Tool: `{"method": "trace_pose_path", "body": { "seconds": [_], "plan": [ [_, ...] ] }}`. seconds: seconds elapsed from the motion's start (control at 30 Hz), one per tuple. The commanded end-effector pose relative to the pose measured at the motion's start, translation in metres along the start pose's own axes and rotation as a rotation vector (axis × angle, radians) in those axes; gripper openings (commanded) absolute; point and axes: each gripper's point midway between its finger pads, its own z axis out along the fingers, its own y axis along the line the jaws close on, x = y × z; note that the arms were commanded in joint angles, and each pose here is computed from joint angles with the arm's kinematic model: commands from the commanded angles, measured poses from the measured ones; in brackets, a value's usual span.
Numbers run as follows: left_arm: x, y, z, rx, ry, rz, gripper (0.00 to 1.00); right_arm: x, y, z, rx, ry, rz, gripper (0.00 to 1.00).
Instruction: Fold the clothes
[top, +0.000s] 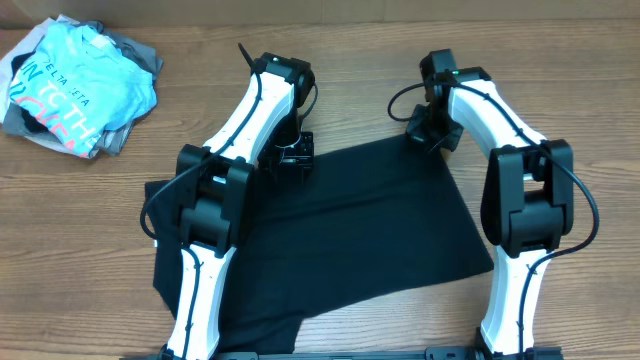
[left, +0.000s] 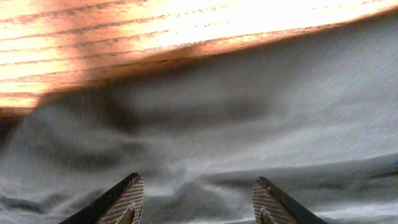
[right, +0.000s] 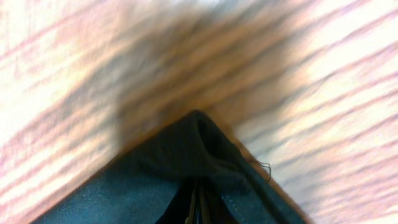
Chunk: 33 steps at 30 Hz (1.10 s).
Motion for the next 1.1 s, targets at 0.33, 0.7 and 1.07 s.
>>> {"method": "trace_pose_path", "body": {
  "seconds": [0.33, 0.7, 1.07],
  "plan": [
    [-0.014, -0.003, 0.002, 0.019, -0.038, 0.001, 0.67, -0.051, -0.144, 0.037, 0.166, -0.017, 0.307, 0.04],
    [-0.048, -0.012, -0.002, 0.069, -0.173, -0.044, 0.53, -0.042, -0.200, 0.034, 0.221, 0.037, 0.579, 0.04],
    [-0.065, 0.022, 0.000, 0.093, -0.184, -0.161, 0.14, -0.037, -0.199, 0.035, 0.181, 0.078, 0.617, 0.04]
  ]
}}
